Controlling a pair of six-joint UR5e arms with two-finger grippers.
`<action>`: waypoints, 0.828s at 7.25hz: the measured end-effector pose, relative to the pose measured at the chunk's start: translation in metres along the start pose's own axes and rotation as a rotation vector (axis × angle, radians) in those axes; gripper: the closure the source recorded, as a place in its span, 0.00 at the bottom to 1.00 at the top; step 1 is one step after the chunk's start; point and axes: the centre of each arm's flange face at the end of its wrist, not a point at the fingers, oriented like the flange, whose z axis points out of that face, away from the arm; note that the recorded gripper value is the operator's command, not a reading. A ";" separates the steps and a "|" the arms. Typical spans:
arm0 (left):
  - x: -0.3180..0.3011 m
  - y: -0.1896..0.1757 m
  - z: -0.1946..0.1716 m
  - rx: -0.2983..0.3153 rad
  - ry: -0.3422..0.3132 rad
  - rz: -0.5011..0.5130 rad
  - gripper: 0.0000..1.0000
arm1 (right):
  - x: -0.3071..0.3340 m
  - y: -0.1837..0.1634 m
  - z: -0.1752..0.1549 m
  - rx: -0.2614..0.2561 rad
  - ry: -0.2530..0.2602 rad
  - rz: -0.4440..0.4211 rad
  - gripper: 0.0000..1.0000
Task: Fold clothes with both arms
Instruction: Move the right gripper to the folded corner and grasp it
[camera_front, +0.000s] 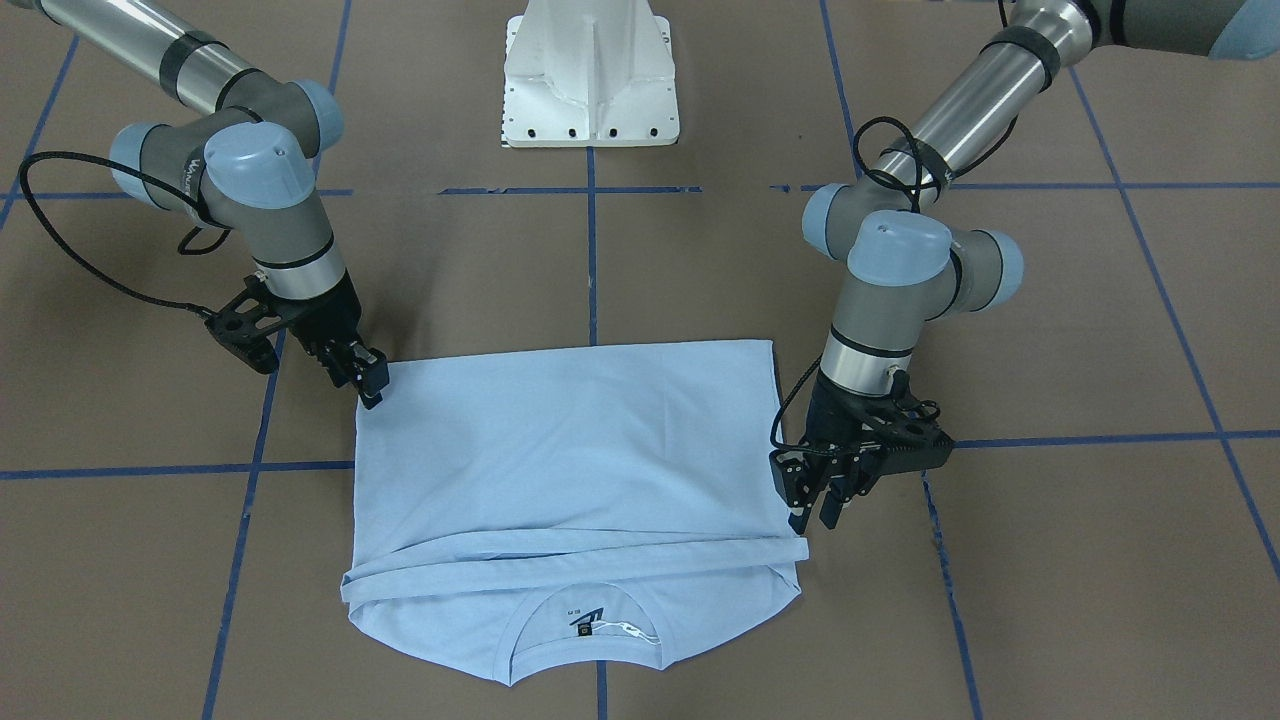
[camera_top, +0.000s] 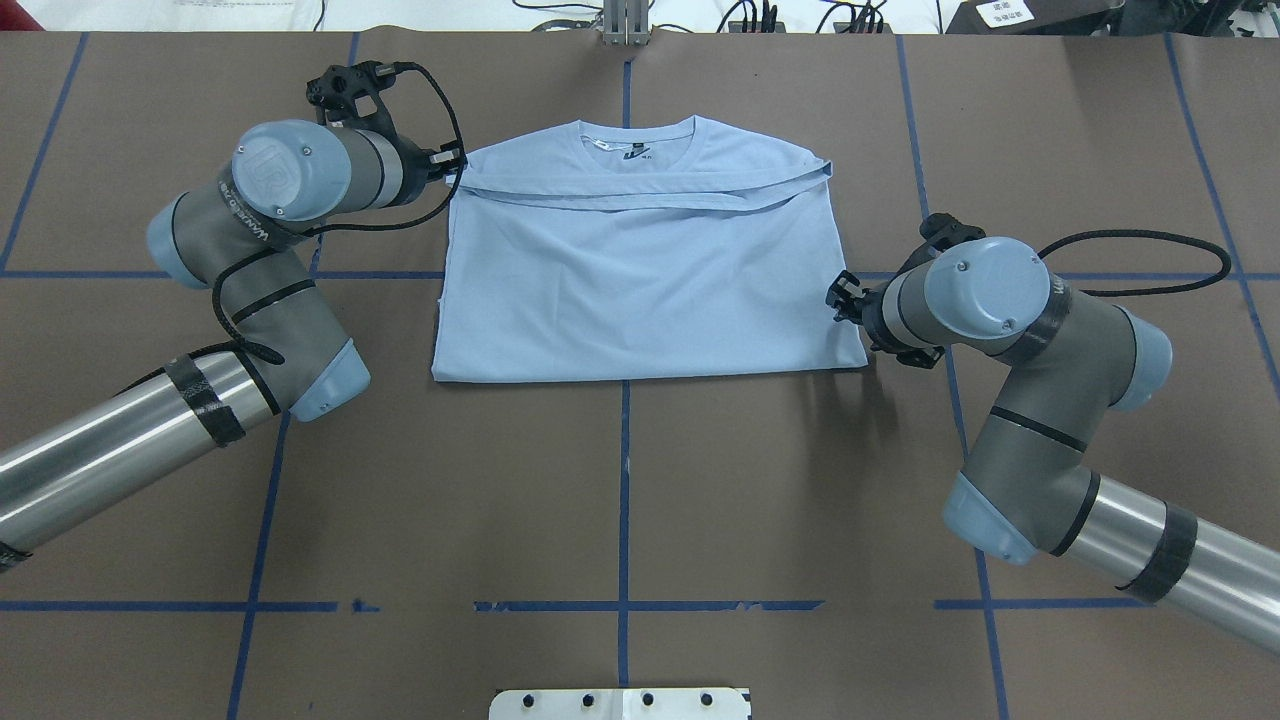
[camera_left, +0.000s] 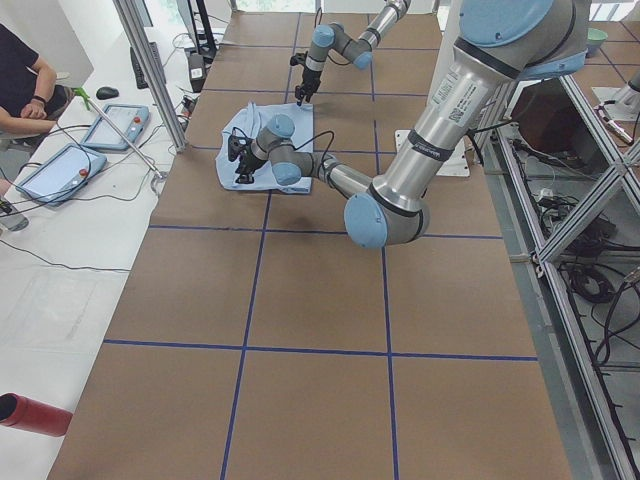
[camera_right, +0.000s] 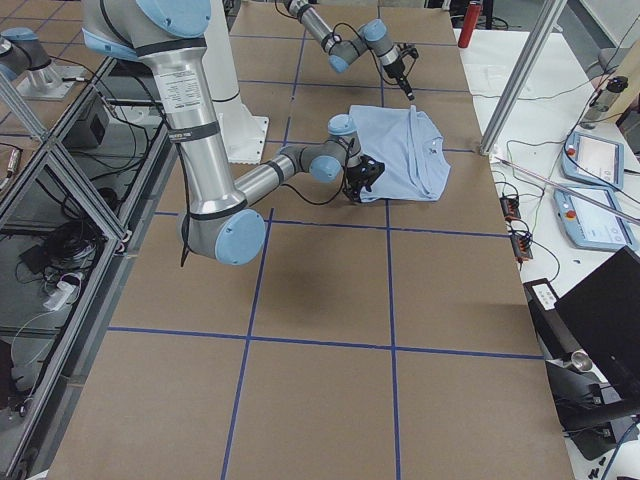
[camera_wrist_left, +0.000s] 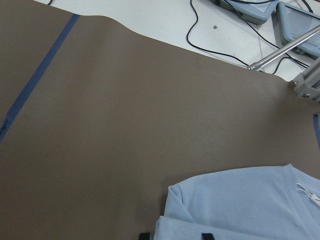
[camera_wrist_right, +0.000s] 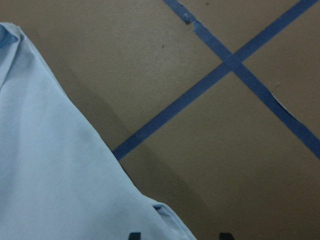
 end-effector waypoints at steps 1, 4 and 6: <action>0.001 0.000 -0.001 0.001 0.001 -0.001 0.55 | 0.003 0.003 0.002 -0.003 0.005 -0.003 0.40; 0.003 0.000 -0.003 0.001 0.003 -0.003 0.55 | 0.012 0.013 0.001 -0.020 0.014 -0.014 1.00; 0.003 0.000 -0.003 0.002 0.003 -0.004 0.55 | 0.018 0.016 -0.004 -0.032 0.013 -0.018 1.00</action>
